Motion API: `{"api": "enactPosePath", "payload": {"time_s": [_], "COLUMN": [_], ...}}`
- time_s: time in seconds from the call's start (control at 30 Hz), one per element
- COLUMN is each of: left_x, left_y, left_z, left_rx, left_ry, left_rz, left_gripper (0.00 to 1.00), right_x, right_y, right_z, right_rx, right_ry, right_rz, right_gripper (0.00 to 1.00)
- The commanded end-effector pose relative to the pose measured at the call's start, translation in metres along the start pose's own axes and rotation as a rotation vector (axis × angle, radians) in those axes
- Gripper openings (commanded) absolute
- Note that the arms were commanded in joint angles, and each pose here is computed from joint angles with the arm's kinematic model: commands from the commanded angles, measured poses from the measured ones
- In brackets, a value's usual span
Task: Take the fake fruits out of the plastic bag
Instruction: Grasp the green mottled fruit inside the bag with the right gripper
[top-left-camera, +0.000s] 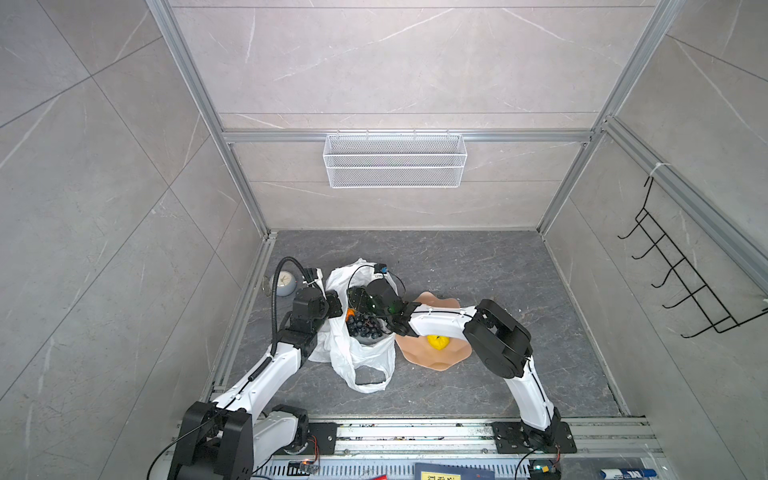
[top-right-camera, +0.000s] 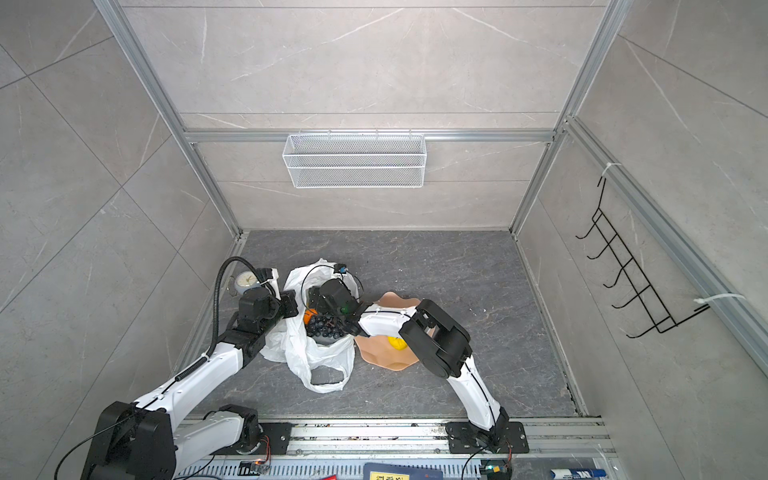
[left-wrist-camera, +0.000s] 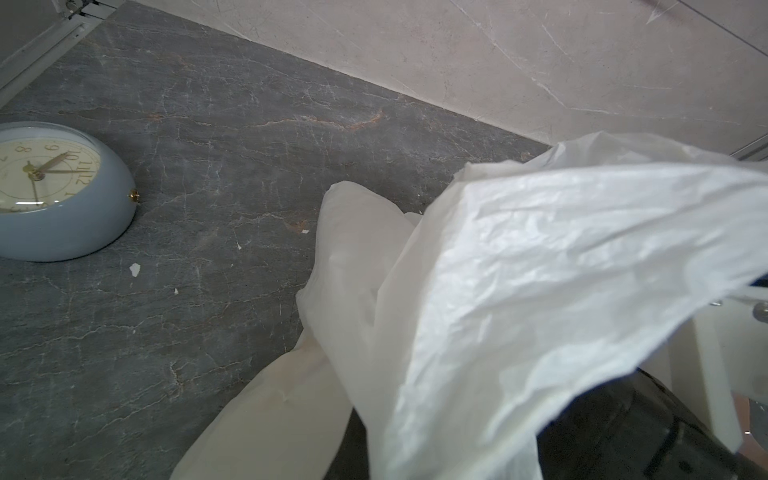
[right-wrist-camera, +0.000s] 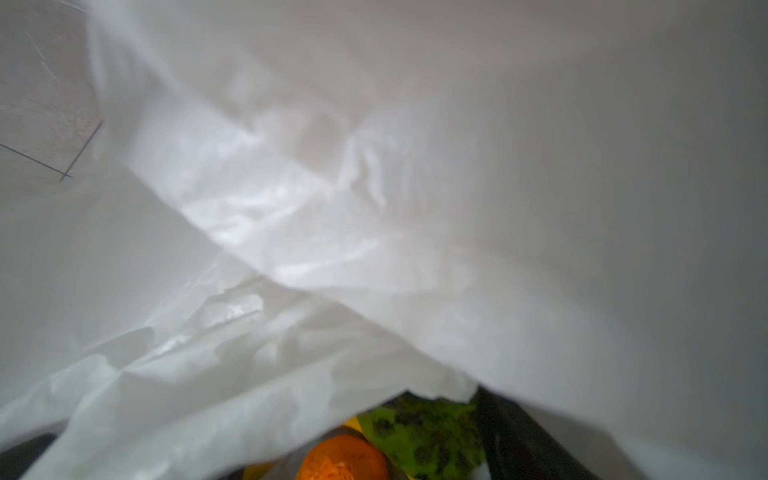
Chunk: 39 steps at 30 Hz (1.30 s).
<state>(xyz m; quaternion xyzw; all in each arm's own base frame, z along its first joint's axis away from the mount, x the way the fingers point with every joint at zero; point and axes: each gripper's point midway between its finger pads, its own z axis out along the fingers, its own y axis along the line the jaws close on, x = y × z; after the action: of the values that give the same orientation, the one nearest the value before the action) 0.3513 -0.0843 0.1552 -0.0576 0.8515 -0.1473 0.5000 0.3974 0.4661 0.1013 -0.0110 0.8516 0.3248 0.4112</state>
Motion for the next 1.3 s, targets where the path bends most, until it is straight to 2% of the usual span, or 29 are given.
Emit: {"api": "enactPosePath", "payload": {"time_s": [0.0,0.23,0.43,0.7,0.9,1.0,1.13,1.27], "left_x": [-0.015,-0.014,-0.014,-0.014,-0.015,-0.014,-0.013,-0.012], "left_y": [0.002,0.005,0.006,0.007,0.007,0.009,0.012,0.017], "left_z": [-0.003,-0.001,-0.003,-0.004,-0.005,-0.006,-0.006,-0.004], "left_rx": [-0.019,-0.029,-0.031,-0.03,-0.03,-0.038,-0.052,-0.083], "left_ry": [-0.048,-0.04,-0.045,-0.049,-0.056,-0.056,-0.052,-0.044], "left_rz": [0.019,0.019,0.016,0.01,0.01,0.013,0.013,0.01], "left_gripper": [0.0,0.0,0.0,0.0,0.0,0.0,0.0,0.0], "right_x": [0.009,0.021,0.03,0.027,0.03,0.027,0.015,0.003], "right_y": [-0.013,-0.005,-0.022,-0.017,-0.023,-0.02,-0.009,0.001], "right_z": [0.008,0.02,0.029,0.042,0.058,0.059,0.053,0.039], "right_rx": [0.085,0.076,0.172,0.198,0.225,0.222,0.19,0.15], "right_ry": [0.038,0.107,0.15,0.171,0.198,0.19,0.166,0.14], "right_rz": [-0.031,-0.054,-0.079,-0.133,-0.111,-0.101,-0.105,-0.107], "right_gripper": [0.85,0.84,0.84,0.88,0.89,0.86,0.76,0.74]}}
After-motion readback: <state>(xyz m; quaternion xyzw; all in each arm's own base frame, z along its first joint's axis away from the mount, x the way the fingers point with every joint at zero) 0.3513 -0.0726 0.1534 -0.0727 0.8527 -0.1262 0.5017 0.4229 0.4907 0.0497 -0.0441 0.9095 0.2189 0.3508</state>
